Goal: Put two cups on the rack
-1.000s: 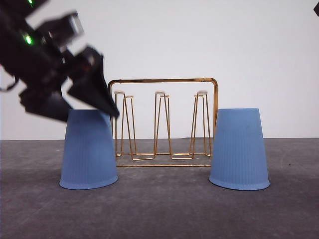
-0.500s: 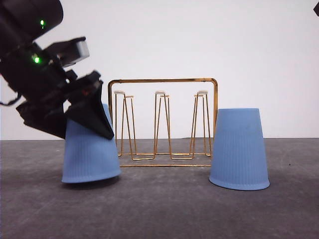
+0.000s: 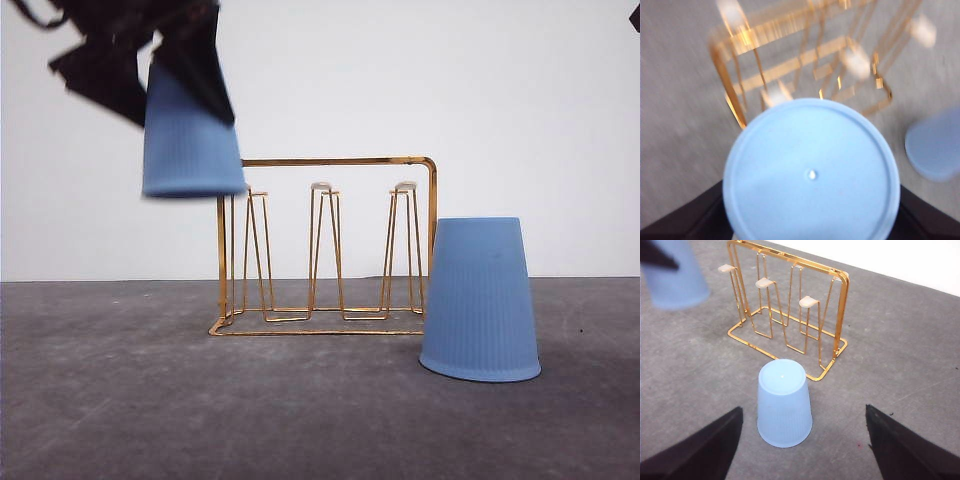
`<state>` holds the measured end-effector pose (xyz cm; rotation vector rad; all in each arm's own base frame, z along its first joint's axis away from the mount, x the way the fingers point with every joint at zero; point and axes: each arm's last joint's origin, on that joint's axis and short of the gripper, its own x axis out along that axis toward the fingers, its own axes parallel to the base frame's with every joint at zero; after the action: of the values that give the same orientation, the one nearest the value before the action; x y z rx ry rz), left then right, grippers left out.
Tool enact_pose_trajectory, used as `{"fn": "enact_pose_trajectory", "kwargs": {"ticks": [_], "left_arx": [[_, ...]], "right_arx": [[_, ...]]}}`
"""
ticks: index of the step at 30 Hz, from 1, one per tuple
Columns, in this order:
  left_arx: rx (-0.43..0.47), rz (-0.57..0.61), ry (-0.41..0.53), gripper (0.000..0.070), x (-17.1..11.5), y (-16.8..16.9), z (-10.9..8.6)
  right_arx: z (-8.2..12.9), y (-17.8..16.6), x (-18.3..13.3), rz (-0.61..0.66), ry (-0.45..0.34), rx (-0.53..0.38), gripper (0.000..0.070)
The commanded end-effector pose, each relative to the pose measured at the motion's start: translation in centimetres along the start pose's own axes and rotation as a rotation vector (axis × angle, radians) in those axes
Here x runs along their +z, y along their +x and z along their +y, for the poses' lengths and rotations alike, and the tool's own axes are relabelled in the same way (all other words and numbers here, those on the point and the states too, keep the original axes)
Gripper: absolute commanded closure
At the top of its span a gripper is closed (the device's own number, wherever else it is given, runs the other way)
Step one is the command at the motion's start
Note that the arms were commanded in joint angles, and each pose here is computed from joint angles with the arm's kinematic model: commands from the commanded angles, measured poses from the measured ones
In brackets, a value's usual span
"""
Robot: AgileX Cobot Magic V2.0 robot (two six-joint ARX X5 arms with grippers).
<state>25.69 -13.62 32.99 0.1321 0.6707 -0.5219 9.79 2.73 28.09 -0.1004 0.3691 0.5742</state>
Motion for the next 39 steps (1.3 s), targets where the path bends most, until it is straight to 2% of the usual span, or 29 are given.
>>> {"fn": "enact_pose_trajectory", "kwargs": {"ticks": [1, 4, 7, 17, 21, 23, 24, 26, 28, 33, 36, 39], "left_arx": [[0.019, -0.077, -0.002, 0.0353, 1.4, -0.7, -0.2], [0.032, -0.178, 0.001, 0.0353, 2.5, -0.9, -0.1], [0.032, -0.204, 0.002, 0.0353, 2.9, 0.0, -0.1], [0.031, 0.007, -0.004, 0.0348, 0.6, 7.8, 0.2], [0.032, 0.065, -0.007, 0.0346, -0.4, 9.8, 0.4], [0.032, 0.084, -0.007, 0.0319, -0.7, 10.4, 0.4], [0.031, 0.092, -0.008, 0.0271, -0.8, 10.6, 0.4], [0.023, 0.11, -0.009, 0.0129, -1.1, 10.9, 0.4], [0.006, 0.127, -0.011, 0.0057, -1.3, 11.0, 0.4], [0.007, 0.21, -0.017, 0.0073, -0.9, 9.8, 0.3], [0.012, 0.319, -0.03, 0.008, 0.0, 7.8, 0.2], [-0.012, 0.359, -0.042, 0.0082, 0.7, 5.6, 0.1]], "right_arx": [[0.0, -0.1, 0.4, -0.017, -0.013, -0.003, 0.0202], [0.0, -0.1, 0.4, -0.017, -0.013, -0.003, 0.0202], [0.0, -0.1, 0.4, -0.016, -0.013, -0.003, 0.0202], [0.0, -0.1, 0.4, -0.016, -0.013, -0.003, 0.0202], [0.0, -0.1, 0.4, -0.017, -0.013, -0.003, 0.0202], [0.0, -0.1, 0.4, -0.017, -0.013, -0.003, 0.0202], [0.0, -0.1, 0.4, -0.017, -0.013, -0.003, 0.0202], [0.0, -0.1, 0.4, -0.017, -0.013, -0.003, 0.0202], [0.0, -0.1, 0.4, -0.017, -0.013, -0.003, 0.0202], [0.0, -0.1, 0.4, -0.017, -0.013, -0.003, 0.0202], [0.0, -0.1, 0.4, -0.017, -0.013, -0.002, 0.0202], [0.0, -0.1, 0.4, -0.016, -0.012, -0.001, 0.0202]]}}
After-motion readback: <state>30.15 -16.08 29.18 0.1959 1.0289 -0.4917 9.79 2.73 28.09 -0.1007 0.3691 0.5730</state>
